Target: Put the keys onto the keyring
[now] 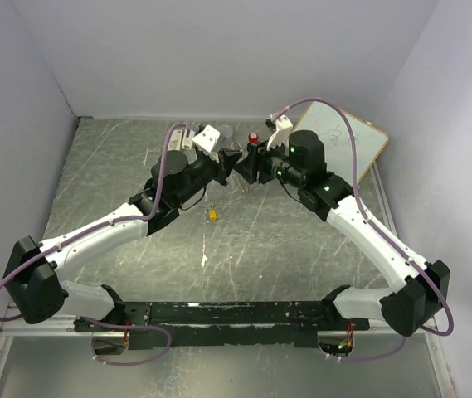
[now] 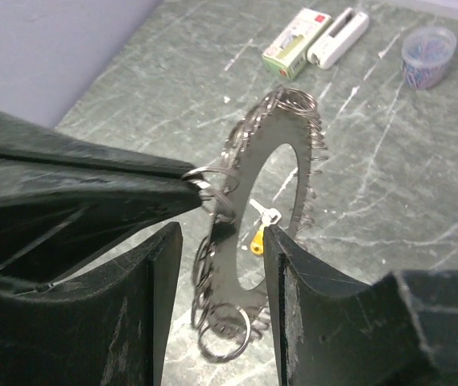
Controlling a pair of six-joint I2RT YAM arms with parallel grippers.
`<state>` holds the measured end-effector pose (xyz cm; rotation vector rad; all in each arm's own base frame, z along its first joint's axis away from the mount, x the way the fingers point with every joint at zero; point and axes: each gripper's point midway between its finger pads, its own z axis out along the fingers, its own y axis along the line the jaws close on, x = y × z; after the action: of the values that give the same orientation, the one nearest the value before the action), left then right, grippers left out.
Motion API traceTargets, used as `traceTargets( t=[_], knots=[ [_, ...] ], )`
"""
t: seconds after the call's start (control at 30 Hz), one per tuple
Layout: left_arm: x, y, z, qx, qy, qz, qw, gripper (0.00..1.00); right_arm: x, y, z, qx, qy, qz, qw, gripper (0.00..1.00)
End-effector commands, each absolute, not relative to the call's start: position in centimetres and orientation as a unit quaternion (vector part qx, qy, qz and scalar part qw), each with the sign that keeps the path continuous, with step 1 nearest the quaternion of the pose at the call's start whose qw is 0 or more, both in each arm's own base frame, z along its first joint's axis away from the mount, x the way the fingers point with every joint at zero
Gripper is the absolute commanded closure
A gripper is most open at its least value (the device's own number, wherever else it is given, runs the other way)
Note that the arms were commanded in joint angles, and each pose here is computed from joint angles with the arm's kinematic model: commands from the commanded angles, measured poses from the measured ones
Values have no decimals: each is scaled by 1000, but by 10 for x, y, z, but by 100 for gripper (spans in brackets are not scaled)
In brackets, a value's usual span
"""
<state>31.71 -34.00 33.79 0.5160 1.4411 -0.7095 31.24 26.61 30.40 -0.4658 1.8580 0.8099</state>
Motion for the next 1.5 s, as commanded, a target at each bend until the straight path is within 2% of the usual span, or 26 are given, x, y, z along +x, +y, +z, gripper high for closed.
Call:
traceTargets(
  t=[0.0,0.1,0.17,0.2,0.23,0.37,0.4,0.5,0.53,0.57,0.6,0.7,1.0,1.47],
  knots=[
    [314,-343,382,206,599,-337,697,93,320,260,295,-184,789,303,502,55],
    [311,-345,385,207,595,-344,696,93,324,257,290,-184,792,290,505,57],
    [310,-346,385,209,596,-345,694,93,326,255,293,-183,788,285,515,78],
    [310,-345,384,209,597,-344,694,93,327,254,294,-182,786,280,520,95],
    [310,-344,384,208,598,-342,694,93,329,252,294,-181,786,276,523,100],
    [310,-338,384,202,603,-334,695,93,329,245,298,-186,782,257,537,100],
    [309,-336,385,201,604,-332,696,86,328,242,300,-189,778,253,542,100],
    [306,-321,395,181,596,-325,712,32,326,236,307,-195,769,245,557,100],
    [304,-314,400,172,589,-322,721,18,325,234,309,-198,765,245,562,100],
    [302,-307,404,165,583,-318,730,8,323,233,312,-203,760,248,566,100],
    [300,-299,408,158,578,-313,737,4,322,230,315,-207,755,248,570,100],
    [296,-282,414,146,574,-294,750,2,317,224,324,-230,734,248,589,100],
    [283,-269,404,163,571,-290,751,4,288,224,347,-330,622,262,661,100],
    [267,-269,388,191,568,-309,738,16,278,236,374,-337,595,330,651,100]
  ],
)
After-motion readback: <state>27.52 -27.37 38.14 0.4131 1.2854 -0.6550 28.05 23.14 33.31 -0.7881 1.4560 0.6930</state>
